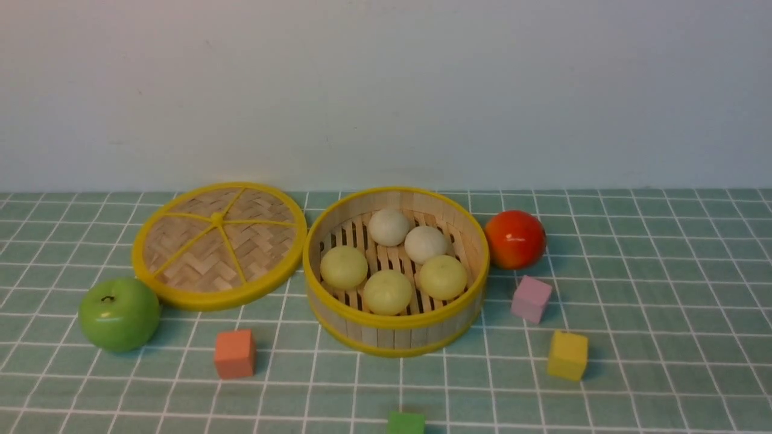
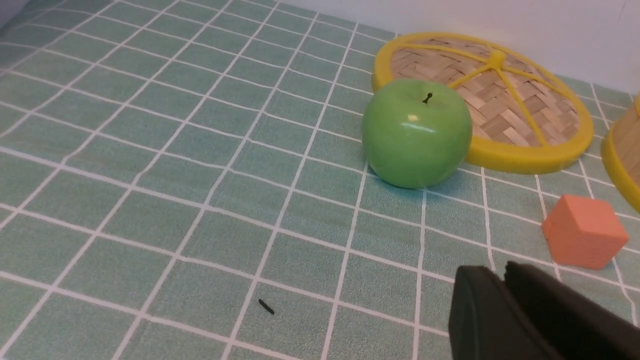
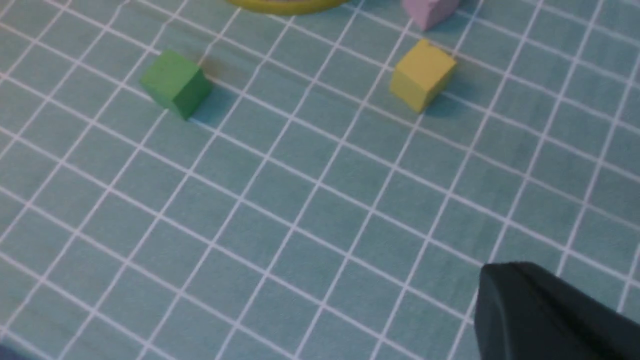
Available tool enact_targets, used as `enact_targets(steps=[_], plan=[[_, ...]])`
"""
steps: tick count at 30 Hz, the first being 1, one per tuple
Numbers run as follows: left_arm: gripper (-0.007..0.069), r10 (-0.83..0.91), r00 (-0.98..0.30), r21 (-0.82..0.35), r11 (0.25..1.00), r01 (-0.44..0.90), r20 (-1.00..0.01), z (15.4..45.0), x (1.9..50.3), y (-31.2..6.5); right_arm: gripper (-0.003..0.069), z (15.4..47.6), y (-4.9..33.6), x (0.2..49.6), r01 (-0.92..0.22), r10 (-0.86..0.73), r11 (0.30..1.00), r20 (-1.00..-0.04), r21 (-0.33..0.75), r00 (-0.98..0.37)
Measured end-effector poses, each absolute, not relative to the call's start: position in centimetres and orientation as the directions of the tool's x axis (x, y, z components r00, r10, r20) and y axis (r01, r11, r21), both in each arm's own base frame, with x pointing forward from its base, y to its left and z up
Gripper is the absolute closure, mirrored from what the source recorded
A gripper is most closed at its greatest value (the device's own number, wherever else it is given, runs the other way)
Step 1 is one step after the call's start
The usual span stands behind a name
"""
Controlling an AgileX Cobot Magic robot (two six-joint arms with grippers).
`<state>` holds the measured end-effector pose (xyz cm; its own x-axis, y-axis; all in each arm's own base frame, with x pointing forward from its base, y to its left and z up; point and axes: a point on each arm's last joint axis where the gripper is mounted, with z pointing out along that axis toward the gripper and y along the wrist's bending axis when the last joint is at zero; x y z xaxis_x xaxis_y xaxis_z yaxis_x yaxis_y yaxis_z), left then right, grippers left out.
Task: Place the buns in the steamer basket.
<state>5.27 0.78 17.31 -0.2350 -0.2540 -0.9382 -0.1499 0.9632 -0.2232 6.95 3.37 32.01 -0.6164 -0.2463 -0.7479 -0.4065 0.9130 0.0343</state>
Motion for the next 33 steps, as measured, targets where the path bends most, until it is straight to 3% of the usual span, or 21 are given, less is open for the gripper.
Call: enact_targets(steps=[6, 11, 14, 18, 33], plan=[[0.0545, -0.253, -0.235, -0.222, 0.963, -0.150, -0.938, 17.3, 5.3, 0.8, 0.0662, 30.9, 1.9, 6.4, -0.292, -0.152, 0.956, -0.853, 0.001, -0.499], [0.0540, -0.253, -0.235, -0.222, 0.963, -0.150, -0.938, 17.3, 5.3, 0.8, 0.0659, 26.7, 0.8, 6.0, -0.153, -0.070, 0.988, -0.917, -0.010, -0.394], [0.0535, -0.253, -0.235, -0.222, 0.963, -0.150, -0.938, 17.3, 5.3, 0.8, 0.0659, 22.0, 0.2, 5.4, -0.087, -0.071, 0.995, -0.948, -0.046, -0.310], [0.0533, -0.253, -0.234, -0.223, 0.963, -0.150, -0.939, 17.3, 5.3, 0.8, 0.0656, 17.3, 0.0, 5.1, -0.051, -0.052, 0.998, -0.941, -0.037, -0.334], [0.0518, -0.252, -0.236, -0.221, 0.964, -0.150, -0.938, 17.3, 5.3, 0.8, 0.0643, 17.4, 0.1, 5.2, -0.044, -0.032, 0.999, -0.954, -0.019, -0.297]])
